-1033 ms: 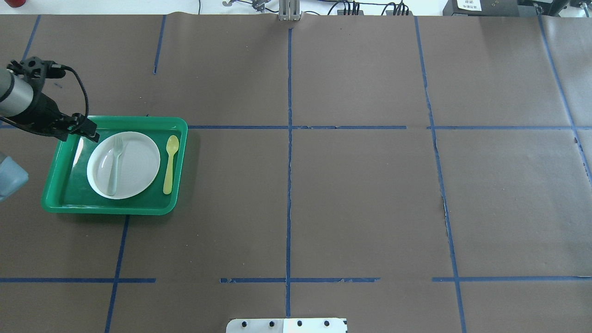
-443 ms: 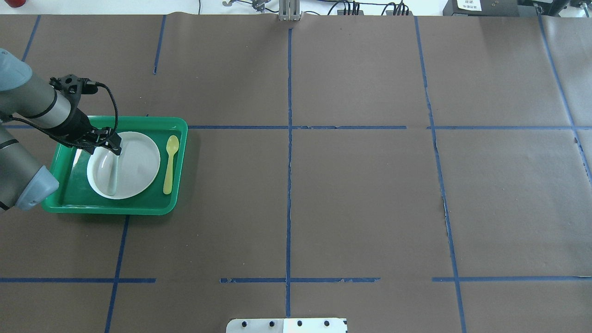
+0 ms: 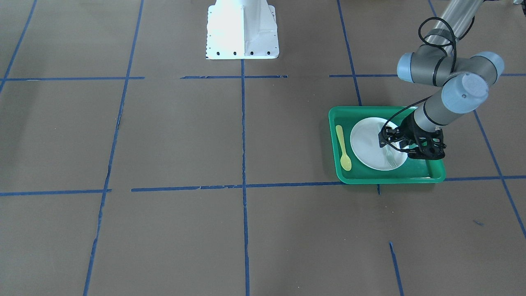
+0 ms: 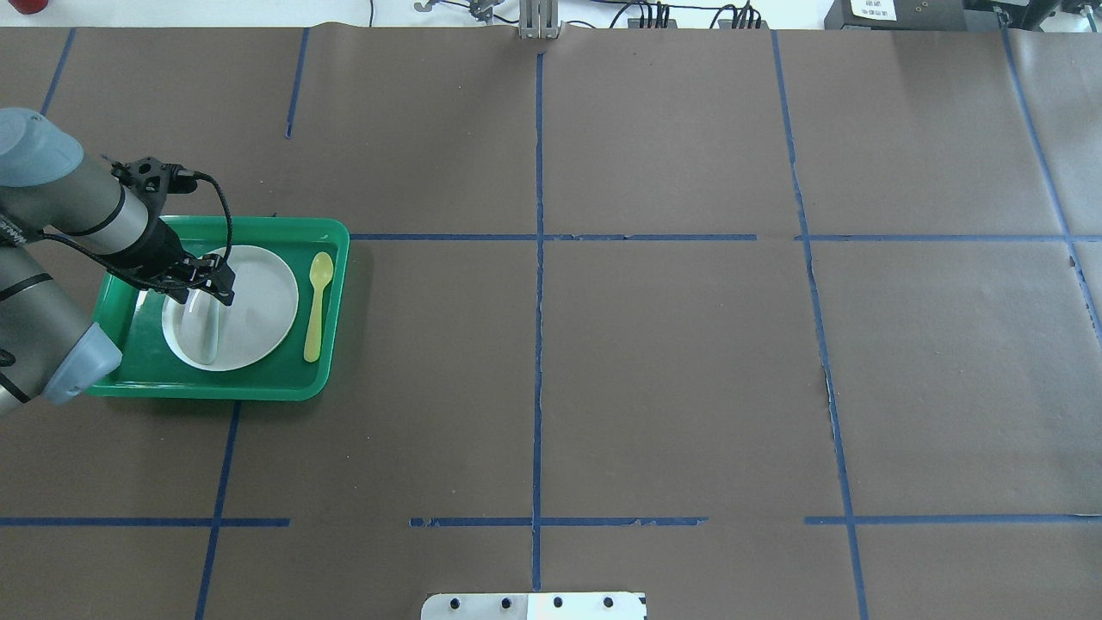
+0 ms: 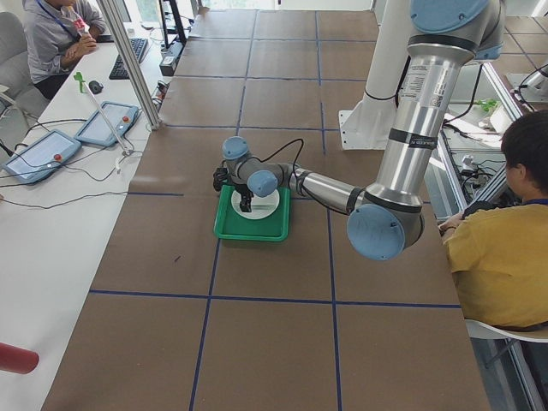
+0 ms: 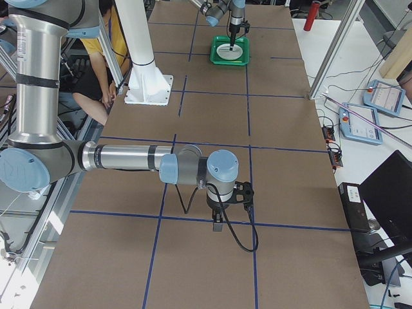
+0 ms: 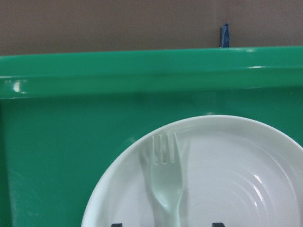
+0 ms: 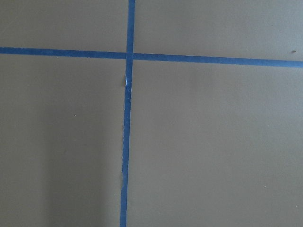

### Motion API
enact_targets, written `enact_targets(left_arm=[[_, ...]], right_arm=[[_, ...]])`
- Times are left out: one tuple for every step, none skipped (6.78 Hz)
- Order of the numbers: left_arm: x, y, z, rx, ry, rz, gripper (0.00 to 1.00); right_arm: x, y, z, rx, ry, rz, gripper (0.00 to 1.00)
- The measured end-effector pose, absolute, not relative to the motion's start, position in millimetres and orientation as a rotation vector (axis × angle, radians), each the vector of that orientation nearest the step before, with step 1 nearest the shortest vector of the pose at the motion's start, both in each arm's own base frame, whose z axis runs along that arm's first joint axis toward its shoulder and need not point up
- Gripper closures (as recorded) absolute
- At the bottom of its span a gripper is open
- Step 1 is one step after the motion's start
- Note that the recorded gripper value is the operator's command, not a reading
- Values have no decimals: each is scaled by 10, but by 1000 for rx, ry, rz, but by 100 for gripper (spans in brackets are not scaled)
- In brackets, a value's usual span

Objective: Place fork
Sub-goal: 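Lower the left gripper and close it on the fork handle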

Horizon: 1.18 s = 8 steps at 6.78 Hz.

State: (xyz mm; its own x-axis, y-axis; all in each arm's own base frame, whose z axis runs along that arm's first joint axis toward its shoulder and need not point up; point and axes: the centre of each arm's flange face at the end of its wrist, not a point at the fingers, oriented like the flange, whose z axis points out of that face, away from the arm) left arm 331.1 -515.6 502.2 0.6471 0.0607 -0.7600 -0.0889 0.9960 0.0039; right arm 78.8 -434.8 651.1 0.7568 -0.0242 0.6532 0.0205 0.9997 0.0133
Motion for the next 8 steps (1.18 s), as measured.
enact_targets(left_arm=[[3349, -5135, 5026, -44, 862, 78, 36], [3372, -5121, 5026, -49, 863, 76, 39], [3388, -5112, 5029, -52, 862, 77, 42], [3402, -5104, 5039, -55, 861, 79, 53], [3411, -5102, 5049, -57, 860, 80, 72], [3419, -5101, 5051, -58, 860, 80, 100], [3422, -5098, 5048, -57, 860, 81, 100], [3422, -5095, 5046, -57, 860, 82, 100]], right_arm=[[788, -4348, 6511, 6, -712, -24, 0], [787, -4348, 6511, 6, -712, -24, 0], [788, -4348, 6511, 5, -712, -24, 0], [788, -4348, 6511, 6, -712, -24, 0], [788, -4348, 6511, 6, -712, -24, 0], [788, -4348, 6511, 5, -712, -24, 0], [788, -4348, 6511, 5, -712, -24, 0], [788, -4349, 6511, 5, -712, -24, 0]])
